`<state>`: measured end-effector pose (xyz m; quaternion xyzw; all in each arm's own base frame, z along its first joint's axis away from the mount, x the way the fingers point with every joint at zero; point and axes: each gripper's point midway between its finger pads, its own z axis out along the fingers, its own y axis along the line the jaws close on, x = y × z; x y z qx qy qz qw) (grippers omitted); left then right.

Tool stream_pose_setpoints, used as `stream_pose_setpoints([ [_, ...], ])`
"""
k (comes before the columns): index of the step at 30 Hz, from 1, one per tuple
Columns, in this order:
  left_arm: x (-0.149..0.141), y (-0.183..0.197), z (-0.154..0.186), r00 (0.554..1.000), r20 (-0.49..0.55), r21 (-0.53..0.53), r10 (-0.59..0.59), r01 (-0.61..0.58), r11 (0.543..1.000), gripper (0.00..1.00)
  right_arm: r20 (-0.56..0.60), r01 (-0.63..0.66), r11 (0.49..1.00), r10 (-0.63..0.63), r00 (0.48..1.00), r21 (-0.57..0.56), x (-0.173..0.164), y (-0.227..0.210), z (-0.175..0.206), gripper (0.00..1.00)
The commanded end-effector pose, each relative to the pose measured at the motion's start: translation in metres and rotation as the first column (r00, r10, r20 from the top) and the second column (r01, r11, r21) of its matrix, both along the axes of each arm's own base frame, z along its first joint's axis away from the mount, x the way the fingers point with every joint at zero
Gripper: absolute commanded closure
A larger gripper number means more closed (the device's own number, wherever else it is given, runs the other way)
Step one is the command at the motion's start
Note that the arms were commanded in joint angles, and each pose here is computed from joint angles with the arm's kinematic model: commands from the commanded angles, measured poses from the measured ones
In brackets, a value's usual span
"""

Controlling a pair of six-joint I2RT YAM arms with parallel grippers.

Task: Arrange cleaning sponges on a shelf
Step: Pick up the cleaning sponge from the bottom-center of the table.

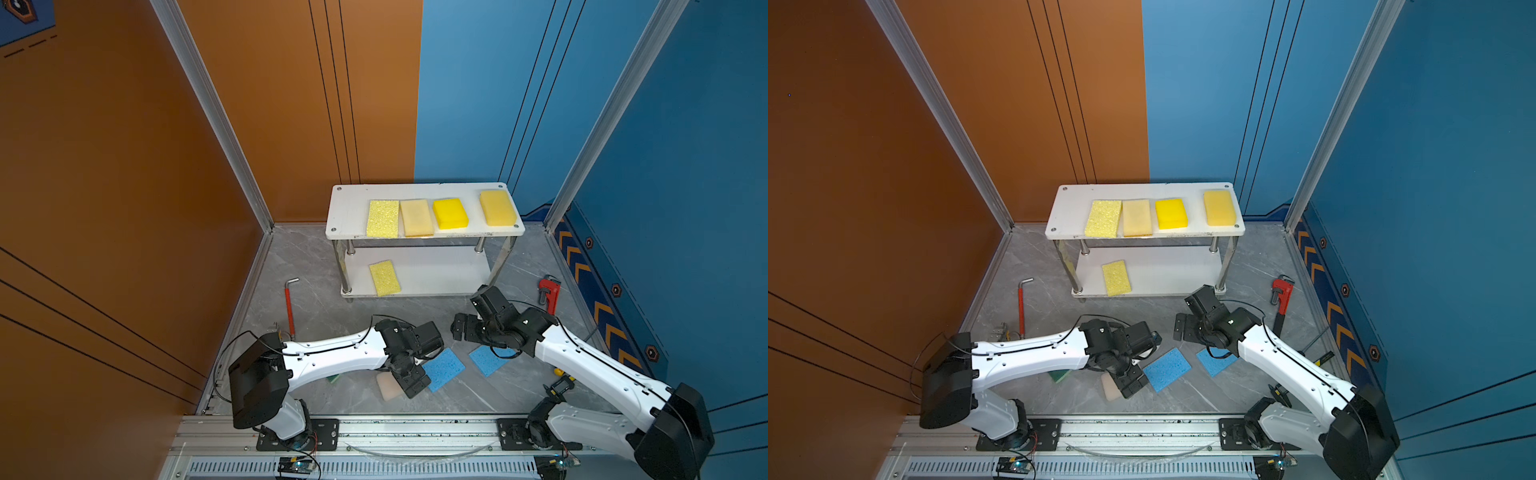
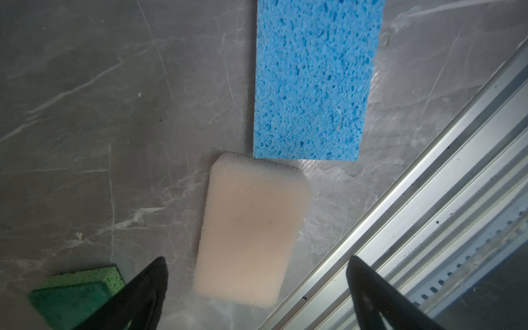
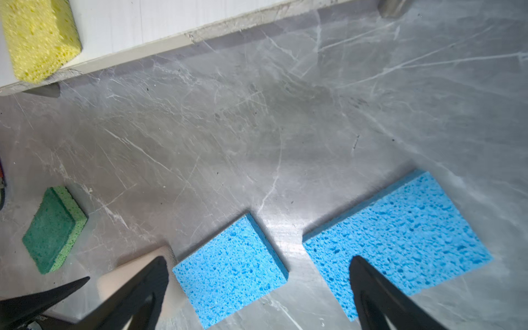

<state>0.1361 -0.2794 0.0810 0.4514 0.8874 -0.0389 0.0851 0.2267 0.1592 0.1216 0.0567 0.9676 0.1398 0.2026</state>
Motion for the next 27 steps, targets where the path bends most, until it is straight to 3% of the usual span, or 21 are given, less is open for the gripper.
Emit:
stream_pose_setpoints([
  [1, -0.006, 0.004, -0.011, 0.998, -0.022, 0.046, -0.061, 0.062, 0.997, 0.02, -0.020, 0.045, 0.999, -0.046, 0.999, -0.019, -0.010, -0.015, -0.005, 0.00],
  [14, -0.024, 0.034, -0.062, 0.991, -0.122, 0.189, -0.046, 0.069, 0.980, 0.02, 0.001, 0.051, 0.999, -0.051, 0.999, -0.002, -0.008, -0.019, 0.001, 0.00],
  [22, -0.024, 0.041, -0.075, 0.988, -0.154, 0.209, 0.000, 0.033, 0.977, 0.00, 0.020, 0.049, 0.999, -0.049, 0.999, 0.005, -0.004, -0.018, 0.007, 0.00],
  [27, -0.020, 0.041, -0.074, 0.989, -0.145, 0.207, 0.014, 0.017, 0.978, 0.04, 0.025, 0.045, 0.999, -0.045, 0.999, 0.008, -0.003, -0.017, 0.009, 0.00],
])
